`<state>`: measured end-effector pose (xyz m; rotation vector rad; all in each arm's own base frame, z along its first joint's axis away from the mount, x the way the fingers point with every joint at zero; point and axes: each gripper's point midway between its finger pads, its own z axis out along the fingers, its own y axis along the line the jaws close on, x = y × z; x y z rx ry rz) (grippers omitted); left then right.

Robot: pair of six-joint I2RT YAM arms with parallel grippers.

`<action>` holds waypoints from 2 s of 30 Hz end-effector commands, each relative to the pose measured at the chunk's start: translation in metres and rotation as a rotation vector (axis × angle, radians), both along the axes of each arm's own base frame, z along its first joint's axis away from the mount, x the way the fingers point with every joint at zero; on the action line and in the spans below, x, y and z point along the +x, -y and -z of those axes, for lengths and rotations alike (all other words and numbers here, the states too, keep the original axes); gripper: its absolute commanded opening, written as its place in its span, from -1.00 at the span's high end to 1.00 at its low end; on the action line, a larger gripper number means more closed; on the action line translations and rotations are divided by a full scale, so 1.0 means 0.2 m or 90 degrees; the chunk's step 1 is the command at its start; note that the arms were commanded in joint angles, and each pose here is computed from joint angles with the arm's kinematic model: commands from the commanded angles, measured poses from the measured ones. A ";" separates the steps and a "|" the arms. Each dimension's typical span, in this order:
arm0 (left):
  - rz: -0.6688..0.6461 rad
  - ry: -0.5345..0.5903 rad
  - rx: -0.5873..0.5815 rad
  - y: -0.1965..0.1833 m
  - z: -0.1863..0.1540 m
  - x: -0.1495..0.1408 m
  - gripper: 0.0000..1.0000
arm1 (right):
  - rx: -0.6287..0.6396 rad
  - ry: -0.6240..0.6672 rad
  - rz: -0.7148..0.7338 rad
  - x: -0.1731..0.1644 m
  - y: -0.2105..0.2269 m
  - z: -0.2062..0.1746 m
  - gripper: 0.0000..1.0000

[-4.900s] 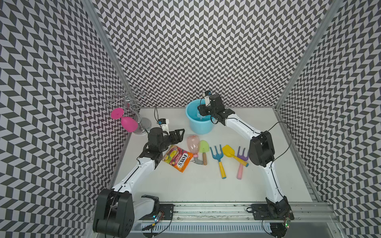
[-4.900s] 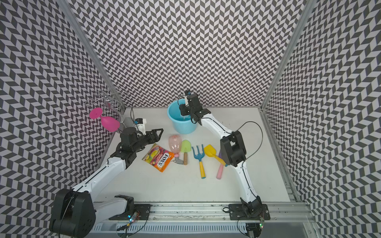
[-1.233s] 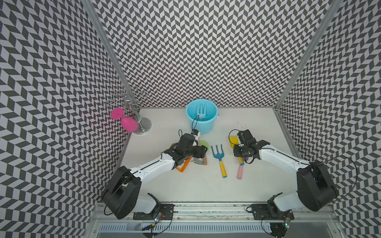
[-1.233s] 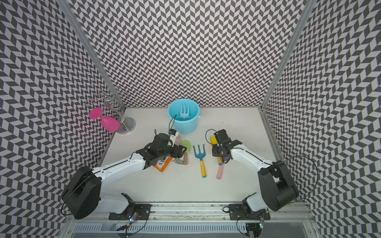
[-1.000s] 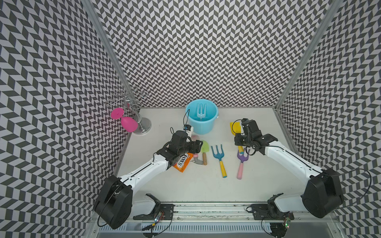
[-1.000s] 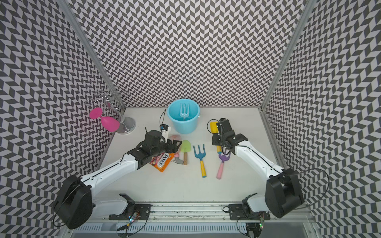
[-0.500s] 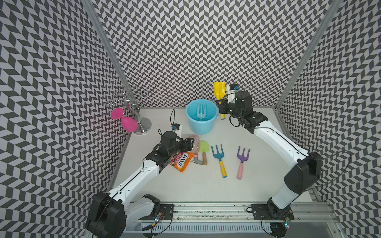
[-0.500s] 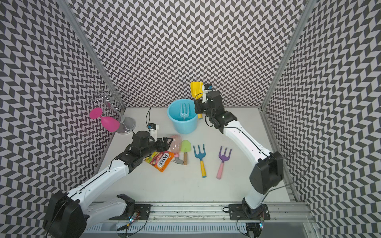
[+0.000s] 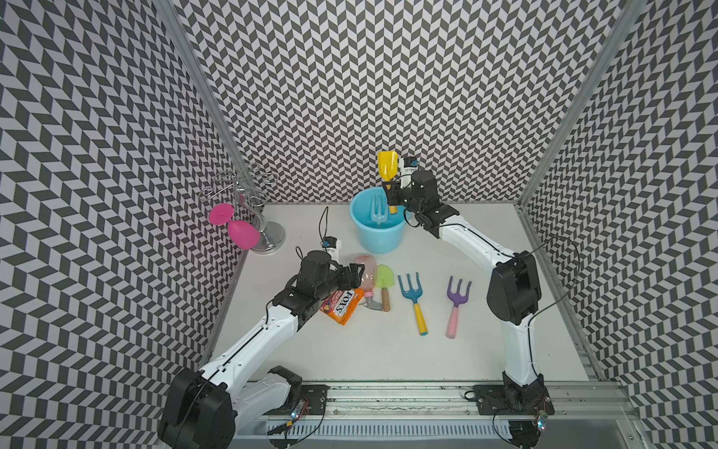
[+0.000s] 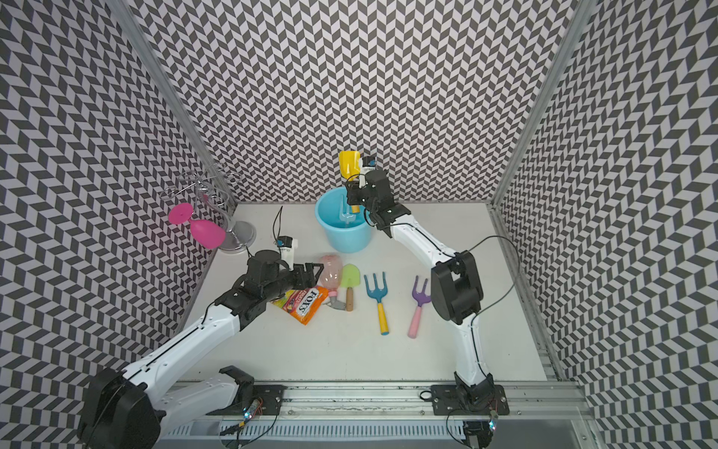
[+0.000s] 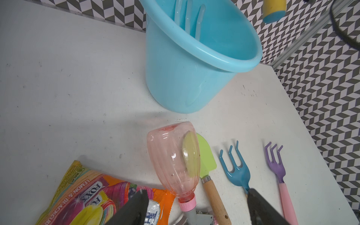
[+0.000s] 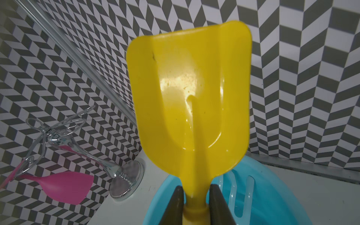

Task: Organize the gardening tools
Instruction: Place the gardening tool in the container, then pick up the gardening tool from the center of the board.

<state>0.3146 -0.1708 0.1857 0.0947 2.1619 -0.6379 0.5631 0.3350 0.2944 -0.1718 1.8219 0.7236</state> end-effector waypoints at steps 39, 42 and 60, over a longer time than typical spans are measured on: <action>-0.016 0.004 -0.012 -0.05 0.00 0.01 -0.64 | -0.040 0.032 -0.027 0.05 -0.15 0.12 0.21; -0.015 0.008 -0.013 -0.04 -0.02 0.02 -0.64 | -0.052 0.039 -0.020 0.01 -0.11 0.05 0.13; 0.132 -0.021 -0.036 0.27 0.01 0.02 -0.57 | -0.064 -0.097 0.047 -0.44 0.41 0.03 -0.09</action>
